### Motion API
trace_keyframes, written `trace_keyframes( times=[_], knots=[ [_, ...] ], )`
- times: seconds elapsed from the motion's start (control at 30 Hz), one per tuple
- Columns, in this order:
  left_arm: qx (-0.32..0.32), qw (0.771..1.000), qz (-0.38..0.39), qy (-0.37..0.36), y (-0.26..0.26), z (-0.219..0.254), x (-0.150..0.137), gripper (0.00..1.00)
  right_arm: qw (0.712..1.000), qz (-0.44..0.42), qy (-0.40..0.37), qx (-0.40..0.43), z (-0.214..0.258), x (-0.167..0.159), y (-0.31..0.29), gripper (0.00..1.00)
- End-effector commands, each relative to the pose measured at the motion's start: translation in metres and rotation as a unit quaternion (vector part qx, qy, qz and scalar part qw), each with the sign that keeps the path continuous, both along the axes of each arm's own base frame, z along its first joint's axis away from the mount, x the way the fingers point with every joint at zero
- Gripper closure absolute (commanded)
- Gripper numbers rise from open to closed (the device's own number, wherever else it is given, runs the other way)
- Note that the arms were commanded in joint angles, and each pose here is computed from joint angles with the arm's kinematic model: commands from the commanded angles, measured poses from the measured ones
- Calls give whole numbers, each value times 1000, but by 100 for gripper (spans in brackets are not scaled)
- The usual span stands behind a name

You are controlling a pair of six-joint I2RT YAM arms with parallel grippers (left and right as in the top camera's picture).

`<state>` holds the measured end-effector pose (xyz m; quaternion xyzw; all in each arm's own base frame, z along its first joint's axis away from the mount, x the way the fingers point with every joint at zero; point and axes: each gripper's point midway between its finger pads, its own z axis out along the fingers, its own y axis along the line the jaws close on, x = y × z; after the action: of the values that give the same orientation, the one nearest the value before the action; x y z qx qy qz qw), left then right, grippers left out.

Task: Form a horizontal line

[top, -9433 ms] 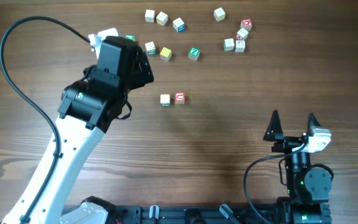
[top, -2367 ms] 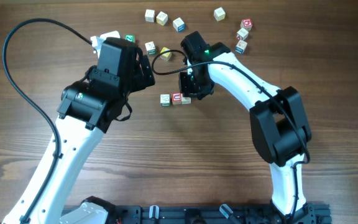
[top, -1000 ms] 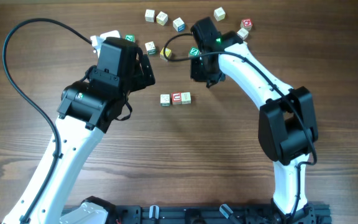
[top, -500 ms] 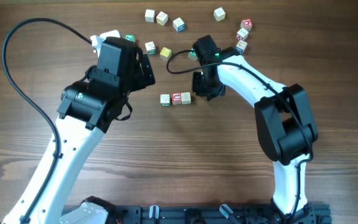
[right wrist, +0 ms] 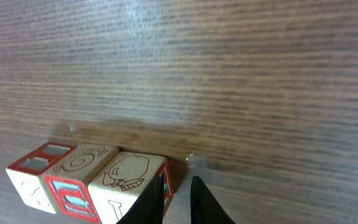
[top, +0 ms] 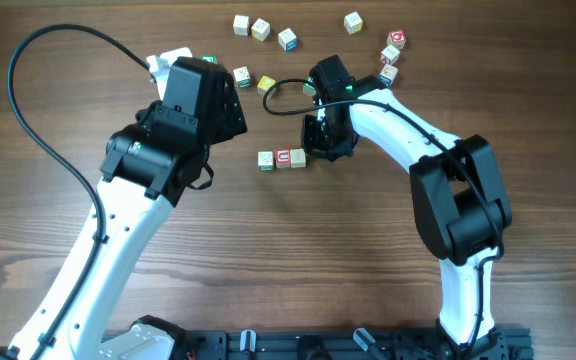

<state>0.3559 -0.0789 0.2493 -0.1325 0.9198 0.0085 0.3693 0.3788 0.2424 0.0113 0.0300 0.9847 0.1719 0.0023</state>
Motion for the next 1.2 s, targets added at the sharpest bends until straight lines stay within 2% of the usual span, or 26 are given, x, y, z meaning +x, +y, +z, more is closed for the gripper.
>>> trace_keyframes(
  times=[0.0, 0.43, 0.67, 0.77, 0.83, 0.93, 0.97, 1.03, 1.17],
  knots=[
    [7, 1000, 12, -6, 6, 3, 3, 0, 1000, 0, 14, 16, 7, -8, 5, 85],
    [7, 1000, 12, -5, 6, 3, 3, 0, 999, 6, 18, 36, 10, -10, 12, 85],
    [8, 1000, 12, -4, 6, 2, 2, 0, 999, 2, -23, -35, 2, 5, -13, 85],
    [-14, 999, 47, -6, 17, 2, 4, 0, 999, -7, -35, -33, 7, 15, -17, 85],
    [-55, 996, 73, 4, 33, -2, 7, 0, 999, -13, -47, -21, 15, 26, -16, 85],
    [-115, 988, 98, 20, 59, -7, 10, 0, 996, -9, -75, 39, 31, 44, 4, 85],
    [-127, 985, 114, 22, 73, -9, 10, 0, 994, -4, -85, 65, 37, 48, 13, 89],
    [-140, 981, 134, 27, 89, -10, 8, 0, 989, 2, -105, 101, 46, 57, 27, 96],
    [-143, 977, 153, 41, 102, -15, 1, 0, 982, 2, -144, 125, 57, 71, 44, 95]
  ],
)
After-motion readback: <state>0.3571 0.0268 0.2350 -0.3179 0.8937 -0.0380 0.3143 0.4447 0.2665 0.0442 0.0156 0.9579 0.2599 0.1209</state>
